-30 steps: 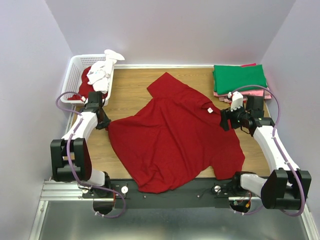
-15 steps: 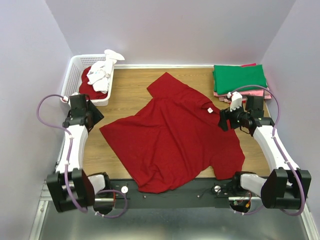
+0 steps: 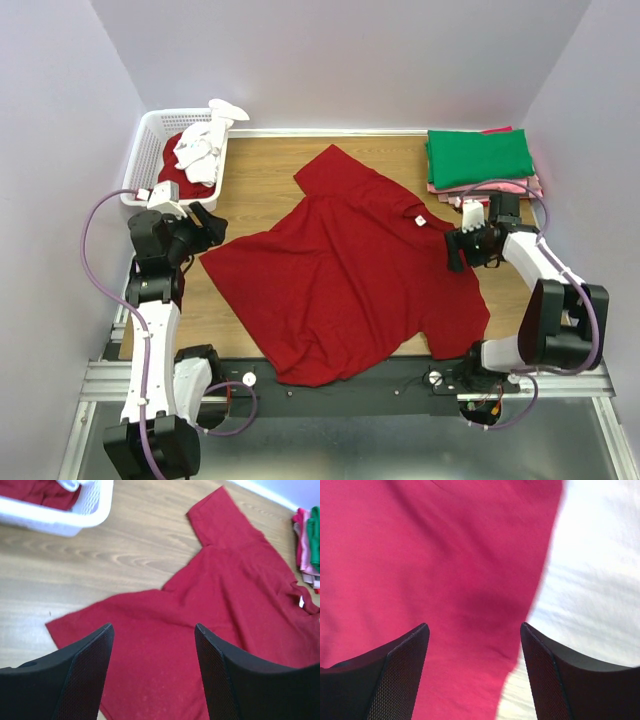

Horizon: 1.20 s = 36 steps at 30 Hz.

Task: Fold and stack the t-shirts
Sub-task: Flatten the tshirt out

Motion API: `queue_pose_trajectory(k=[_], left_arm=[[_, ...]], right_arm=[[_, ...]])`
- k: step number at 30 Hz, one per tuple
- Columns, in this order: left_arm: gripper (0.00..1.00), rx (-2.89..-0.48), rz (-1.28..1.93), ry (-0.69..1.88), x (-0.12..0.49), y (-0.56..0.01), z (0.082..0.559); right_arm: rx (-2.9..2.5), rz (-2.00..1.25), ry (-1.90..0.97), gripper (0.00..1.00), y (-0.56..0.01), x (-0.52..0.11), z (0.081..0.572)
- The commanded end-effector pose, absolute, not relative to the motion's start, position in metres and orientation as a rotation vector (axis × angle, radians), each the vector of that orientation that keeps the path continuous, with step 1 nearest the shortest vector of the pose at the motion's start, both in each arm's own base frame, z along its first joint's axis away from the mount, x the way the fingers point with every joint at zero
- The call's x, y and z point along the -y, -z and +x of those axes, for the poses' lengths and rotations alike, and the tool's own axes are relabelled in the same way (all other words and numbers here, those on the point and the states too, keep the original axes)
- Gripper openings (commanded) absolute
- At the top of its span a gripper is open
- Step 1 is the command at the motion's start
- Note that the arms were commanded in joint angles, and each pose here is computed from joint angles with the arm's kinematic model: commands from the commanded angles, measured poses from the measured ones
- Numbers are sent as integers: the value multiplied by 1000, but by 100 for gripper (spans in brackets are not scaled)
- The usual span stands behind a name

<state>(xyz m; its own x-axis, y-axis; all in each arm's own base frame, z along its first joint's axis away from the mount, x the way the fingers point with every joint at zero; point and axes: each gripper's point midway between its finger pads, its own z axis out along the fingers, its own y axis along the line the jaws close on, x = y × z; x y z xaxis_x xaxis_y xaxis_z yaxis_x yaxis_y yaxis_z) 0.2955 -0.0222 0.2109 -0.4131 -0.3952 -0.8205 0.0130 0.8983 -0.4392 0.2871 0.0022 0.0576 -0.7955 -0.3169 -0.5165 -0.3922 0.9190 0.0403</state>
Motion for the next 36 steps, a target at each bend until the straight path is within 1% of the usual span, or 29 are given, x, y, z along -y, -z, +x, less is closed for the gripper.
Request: queue_pose_trajectory(k=[1,5,9,12,13,15,17,19,23,26,27,29,32,33,34,36], left_arm=[[73,-1883,-179,493,33,-223,297],[73,-1874,-164,507,38,-222,300],[73,-1858,-153,505,40,-226,299],[73,-1845,-143,505,42,-230,297],[73,-1839,-142,505,43,-231,296],[73,-1829,-138,506,43,-234,296],[73,-1829,-129,515,45,-234,296],[73,-1823,-126,516,46,-235,295],[73,-1808,-119,515,47,-239,294],[73,-1803,-116,522,48,-241,293],[73,-1803,-115,521,48,-240,293],[73,-1805,-108,527,50,-240,293],[73,-1802,-102,531,51,-240,292],[73,-1804,-102,531,51,-240,292],[73,-1802,-101,532,52,-241,292],[73,-1806,-100,534,52,-240,292]], right_arm=[[-2687,-481,-99,78,-40,28,276],[-2731,-462,-129,75,-30,28,278],[-2790,-456,-128,64,-17,31,276],[-2836,-477,-135,49,-10,32,266],[-2843,-512,-136,35,-9,33,262],[-2875,-574,-130,17,-7,35,250],[-2899,-622,-87,9,-9,41,238],[-2911,-711,-51,5,-11,47,227],[-2929,-925,44,4,-25,61,196],[-2911,-1175,110,4,-41,72,167],[-2942,-1248,106,4,-41,74,149],[-2899,-1346,153,5,-49,79,139],[-2853,-1363,186,6,-61,82,142],[-2839,-1379,164,9,-67,80,144],[-2840,-1375,154,22,-68,79,146],[-2828,-1326,96,46,-72,71,155]])
